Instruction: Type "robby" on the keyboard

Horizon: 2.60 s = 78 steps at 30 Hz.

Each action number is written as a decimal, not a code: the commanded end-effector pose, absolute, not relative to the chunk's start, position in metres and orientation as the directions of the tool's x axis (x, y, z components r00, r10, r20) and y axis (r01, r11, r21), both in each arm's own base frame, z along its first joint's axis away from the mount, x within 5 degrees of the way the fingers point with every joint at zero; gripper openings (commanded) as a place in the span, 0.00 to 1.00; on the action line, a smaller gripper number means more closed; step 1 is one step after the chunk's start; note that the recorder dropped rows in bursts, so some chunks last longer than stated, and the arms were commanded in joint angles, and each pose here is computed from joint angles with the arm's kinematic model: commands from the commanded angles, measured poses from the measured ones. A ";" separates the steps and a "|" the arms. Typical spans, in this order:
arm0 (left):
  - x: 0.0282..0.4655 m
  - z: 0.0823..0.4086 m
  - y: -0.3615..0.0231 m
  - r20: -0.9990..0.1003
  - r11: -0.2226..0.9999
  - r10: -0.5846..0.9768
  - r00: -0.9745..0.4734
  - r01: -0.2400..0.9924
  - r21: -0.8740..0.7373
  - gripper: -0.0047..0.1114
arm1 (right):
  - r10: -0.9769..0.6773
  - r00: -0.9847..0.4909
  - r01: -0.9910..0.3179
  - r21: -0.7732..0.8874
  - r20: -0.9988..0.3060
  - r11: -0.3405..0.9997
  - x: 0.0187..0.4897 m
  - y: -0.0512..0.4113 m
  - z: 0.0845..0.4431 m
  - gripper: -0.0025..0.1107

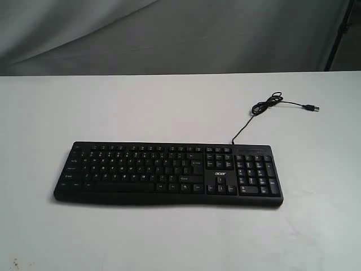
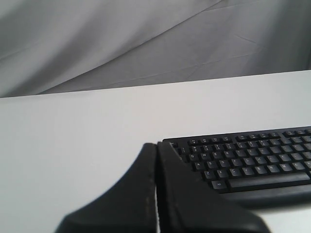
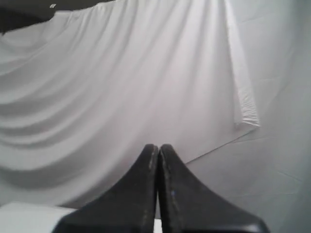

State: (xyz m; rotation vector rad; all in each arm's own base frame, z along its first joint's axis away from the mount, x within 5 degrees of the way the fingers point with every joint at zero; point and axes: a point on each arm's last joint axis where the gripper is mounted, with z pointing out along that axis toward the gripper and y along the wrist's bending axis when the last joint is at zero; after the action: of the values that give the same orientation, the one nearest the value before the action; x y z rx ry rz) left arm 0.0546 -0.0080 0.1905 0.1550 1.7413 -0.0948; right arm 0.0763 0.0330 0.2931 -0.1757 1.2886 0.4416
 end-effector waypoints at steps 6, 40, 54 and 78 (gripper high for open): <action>0.055 0.190 -0.008 -0.985 0.986 0.053 -0.165 0.163 0.026 0.04 | -0.129 0.121 -0.535 -0.174 -0.984 0.827 0.164 0.058 0.322 0.02; 0.055 0.190 -0.008 -0.985 0.986 0.053 -0.165 0.163 0.026 0.04 | -0.556 -0.184 -0.833 -0.172 -0.810 0.526 0.304 0.158 0.351 0.02; 0.055 0.190 -0.008 -0.985 0.986 0.053 -0.165 0.163 0.026 0.04 | -0.599 -0.100 -0.973 -0.046 -0.795 0.224 0.318 0.235 0.274 0.02; 0.055 0.190 -0.008 -0.985 0.986 0.053 -0.165 0.163 0.026 0.04 | -0.703 -0.125 -0.986 0.006 -0.700 0.169 0.370 0.346 0.167 0.02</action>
State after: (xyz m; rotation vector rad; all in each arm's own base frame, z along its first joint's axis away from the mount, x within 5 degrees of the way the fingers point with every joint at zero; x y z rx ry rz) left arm 0.0546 -0.0080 0.1905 0.1550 1.7413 -0.0948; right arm 0.3657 0.3431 0.1738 -1.5938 1.8839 0.6568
